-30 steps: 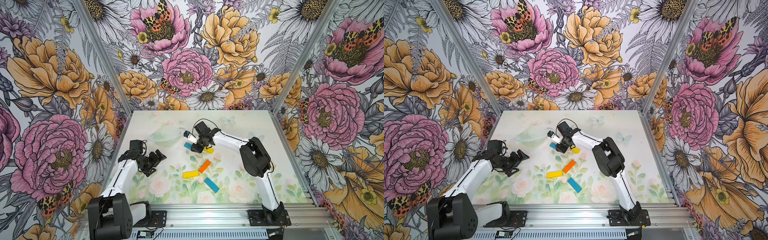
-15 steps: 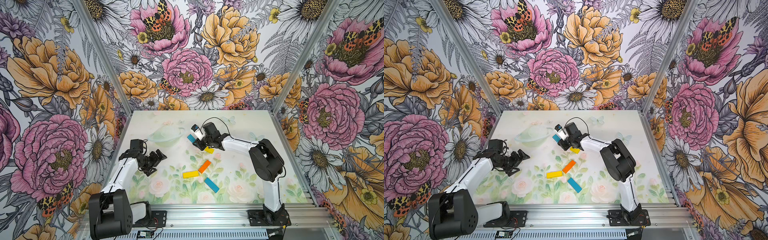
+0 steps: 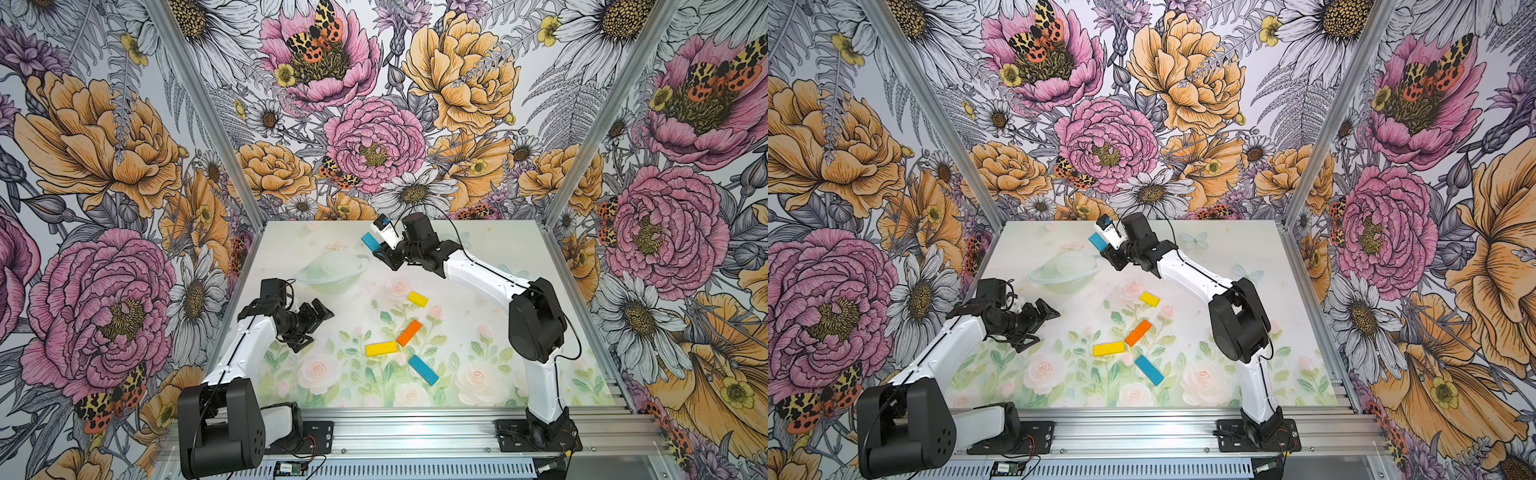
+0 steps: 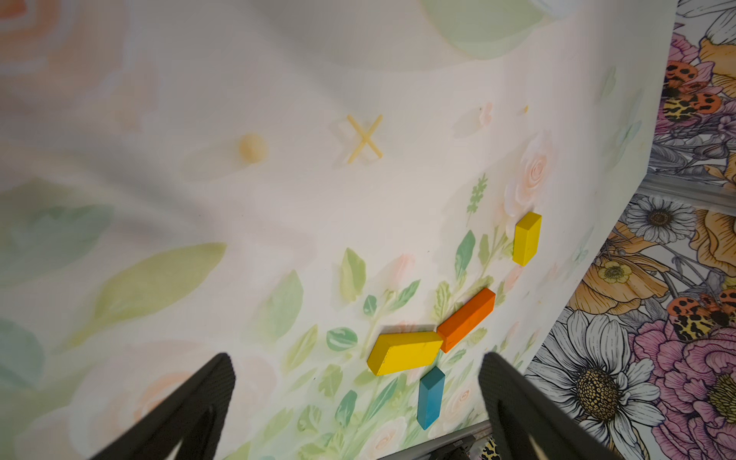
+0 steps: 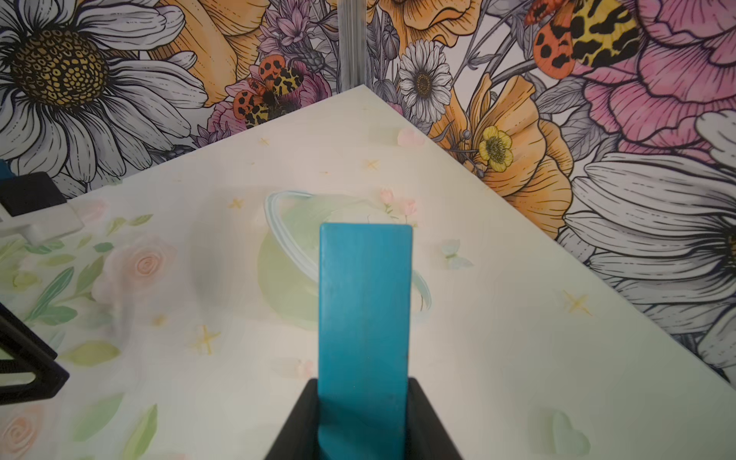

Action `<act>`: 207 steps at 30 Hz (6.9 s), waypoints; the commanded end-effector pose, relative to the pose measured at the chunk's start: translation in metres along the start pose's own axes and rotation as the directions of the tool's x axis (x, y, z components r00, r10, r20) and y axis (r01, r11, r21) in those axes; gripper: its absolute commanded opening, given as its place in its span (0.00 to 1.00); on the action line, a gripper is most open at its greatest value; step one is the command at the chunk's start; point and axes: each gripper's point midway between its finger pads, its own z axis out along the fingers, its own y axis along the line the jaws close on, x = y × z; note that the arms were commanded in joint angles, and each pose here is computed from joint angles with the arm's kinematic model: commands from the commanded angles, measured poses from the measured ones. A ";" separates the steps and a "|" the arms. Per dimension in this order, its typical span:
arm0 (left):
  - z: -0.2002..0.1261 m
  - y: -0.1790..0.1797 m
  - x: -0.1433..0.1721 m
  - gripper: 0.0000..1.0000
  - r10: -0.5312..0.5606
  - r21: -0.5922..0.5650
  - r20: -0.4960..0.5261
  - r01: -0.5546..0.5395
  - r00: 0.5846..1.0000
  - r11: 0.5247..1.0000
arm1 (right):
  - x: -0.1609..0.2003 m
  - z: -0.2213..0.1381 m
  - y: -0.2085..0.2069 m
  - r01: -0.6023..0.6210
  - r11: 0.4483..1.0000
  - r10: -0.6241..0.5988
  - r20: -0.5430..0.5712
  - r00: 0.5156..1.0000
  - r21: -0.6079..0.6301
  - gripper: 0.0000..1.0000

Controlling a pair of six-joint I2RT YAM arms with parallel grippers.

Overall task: Assemble the number 7 with building blocks
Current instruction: Place the building block at the center of the board, then pick up the building block from the center of the board.

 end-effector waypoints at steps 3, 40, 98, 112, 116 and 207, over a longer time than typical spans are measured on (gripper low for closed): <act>-0.008 -0.009 -0.010 0.99 0.030 0.034 0.039 -0.031 0.999 0.999 | 0.079 0.016 0.016 -0.028 0.999 0.020 -0.178 0.984 -0.040 0.21; -0.011 -0.003 -0.006 0.99 0.008 0.026 0.068 -0.010 0.998 1.000 | 0.125 0.008 0.036 0.205 0.954 -0.287 -0.469 0.835 -0.219 0.21; -0.013 0.004 0.007 0.99 -0.026 0.045 0.080 0.022 0.996 0.999 | 0.168 0.039 0.024 0.340 0.877 -0.477 -0.540 0.693 -0.339 0.64; -0.017 0.001 0.004 0.99 -0.023 0.050 0.098 0.018 0.995 0.999 | 0.137 -0.020 -0.018 0.179 0.968 -0.248 -0.535 0.808 -0.177 0.65; -0.017 0.000 0.003 0.99 -0.022 0.049 0.102 0.017 0.995 0.999 | 0.153 -0.025 -0.018 0.120 0.974 -0.208 -0.552 0.807 -0.192 0.62; -0.009 0.001 -0.004 0.99 -0.009 0.037 0.088 0.006 0.996 0.999 | 0.189 -0.021 0.020 0.113 0.971 -0.225 -0.642 0.733 -0.211 0.20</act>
